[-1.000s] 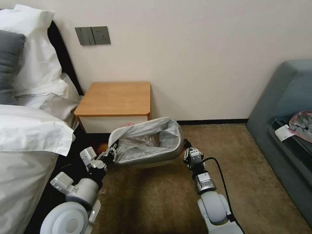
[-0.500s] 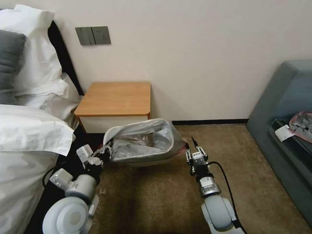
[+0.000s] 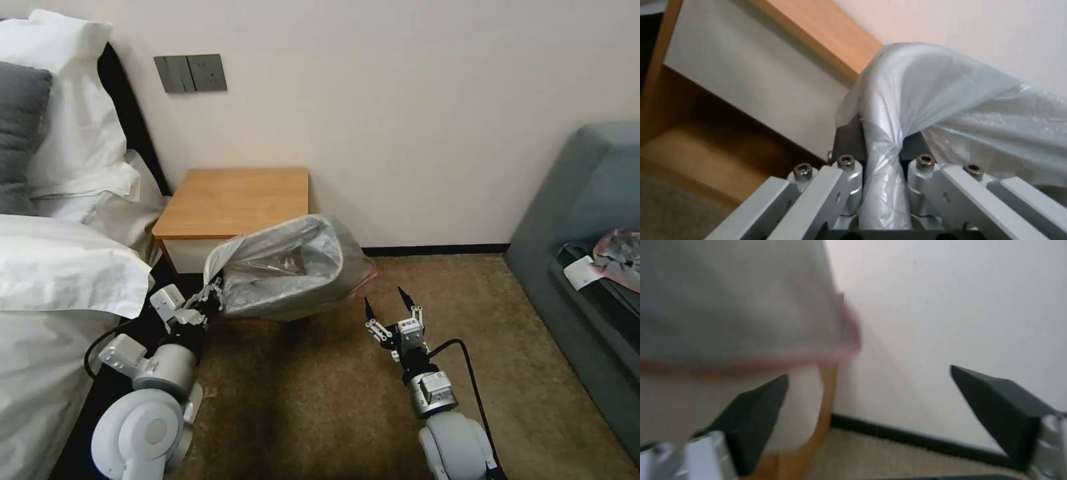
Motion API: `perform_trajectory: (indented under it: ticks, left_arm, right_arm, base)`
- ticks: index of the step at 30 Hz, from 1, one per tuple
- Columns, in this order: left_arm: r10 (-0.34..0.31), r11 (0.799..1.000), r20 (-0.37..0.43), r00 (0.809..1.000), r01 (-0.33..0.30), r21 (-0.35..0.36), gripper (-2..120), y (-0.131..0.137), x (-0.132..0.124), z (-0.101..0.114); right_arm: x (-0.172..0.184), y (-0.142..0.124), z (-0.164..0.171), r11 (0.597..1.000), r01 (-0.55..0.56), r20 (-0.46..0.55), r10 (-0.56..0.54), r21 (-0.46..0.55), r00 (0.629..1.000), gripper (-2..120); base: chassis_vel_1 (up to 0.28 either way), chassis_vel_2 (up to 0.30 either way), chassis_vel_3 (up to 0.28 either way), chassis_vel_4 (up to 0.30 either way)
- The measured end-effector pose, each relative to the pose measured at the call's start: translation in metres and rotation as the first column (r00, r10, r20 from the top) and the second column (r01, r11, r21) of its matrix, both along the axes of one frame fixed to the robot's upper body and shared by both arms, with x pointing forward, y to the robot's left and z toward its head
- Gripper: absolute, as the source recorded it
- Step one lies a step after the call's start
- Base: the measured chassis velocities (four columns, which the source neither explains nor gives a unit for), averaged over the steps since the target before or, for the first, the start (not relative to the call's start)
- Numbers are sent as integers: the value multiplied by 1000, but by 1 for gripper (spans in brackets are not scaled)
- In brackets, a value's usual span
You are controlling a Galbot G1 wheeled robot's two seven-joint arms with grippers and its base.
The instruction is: Pick up the garbage bag from the table and place it over the trash can.
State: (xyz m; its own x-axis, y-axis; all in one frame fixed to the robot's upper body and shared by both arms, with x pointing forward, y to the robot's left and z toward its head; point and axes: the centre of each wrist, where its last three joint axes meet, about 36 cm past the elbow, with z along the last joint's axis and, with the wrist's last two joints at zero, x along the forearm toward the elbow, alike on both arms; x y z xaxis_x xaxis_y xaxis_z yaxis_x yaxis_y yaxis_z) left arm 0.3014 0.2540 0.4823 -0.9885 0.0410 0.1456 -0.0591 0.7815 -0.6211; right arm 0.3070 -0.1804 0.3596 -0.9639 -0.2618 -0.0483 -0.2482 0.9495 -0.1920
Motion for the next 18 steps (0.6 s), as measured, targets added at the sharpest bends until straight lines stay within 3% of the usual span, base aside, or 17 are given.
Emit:
perform_trajectory:
  ticks: [3,4,6,7,8,9,12,13,15,16,18]
  left_arm:
    - [16,996,-4,1000,-16,88,8,-2,3,-7]
    - [16,996,-4,1000,-16,88,8,-2,3,-7]
    - [36,958,8,999,-37,283,8,-3,4,-21]
    - [36,942,17,999,-40,332,8,-4,3,-26]
    - [27,909,33,999,-38,415,8,-5,0,-33]
    - [27,909,33,999,-38,415,8,-5,0,-33]
    - [-4,822,54,999,-27,569,8,-10,-6,-44]
    - [-4,822,54,999,-27,569,8,-10,-6,-44]
    - [-37,791,53,998,-3,611,8,-17,-9,-49]
    - [-37,791,53,998,-3,611,8,-17,-9,-49]
    - [-62,780,43,997,21,626,8,-24,-12,-52]
  right_arm:
    - [-3,-2,19,998,26,114,-19,-59,993,100]
    - [-3,-2,19,998,26,114,-19,-59,993,100]
    - [-4,-4,42,995,28,211,-7,-97,977,100]
    - [-4,-4,49,994,23,236,3,-107,972,100]
    - [-3,-5,69,991,0,297,41,-136,954,100]
    - [-3,-5,69,991,0,297,41,-136,954,100]
    - [-7,-8,117,957,-164,371,245,-238,896,89]
    - [-7,-8,117,957,-164,371,245,-238,896,89]
    - [-11,-8,136,915,-286,332,373,-284,866,80]
    - [-11,-8,136,915,-286,332,373,-284,866,80]
    - [-9,-7,141,878,-379,244,452,-293,858,69]
  base:
    - [0,0,0,0]
    - [0,0,0,0]
    - [0,0,0,0]
    - [0,0,0,0]
    - [0,0,0,0]
    - [0,0,0,0]
    - [0,0,0,0]
    - [0,0,0,0]
    - [0,0,0,0]
    - [0,0,0,0]
    - [0,0,0,0]
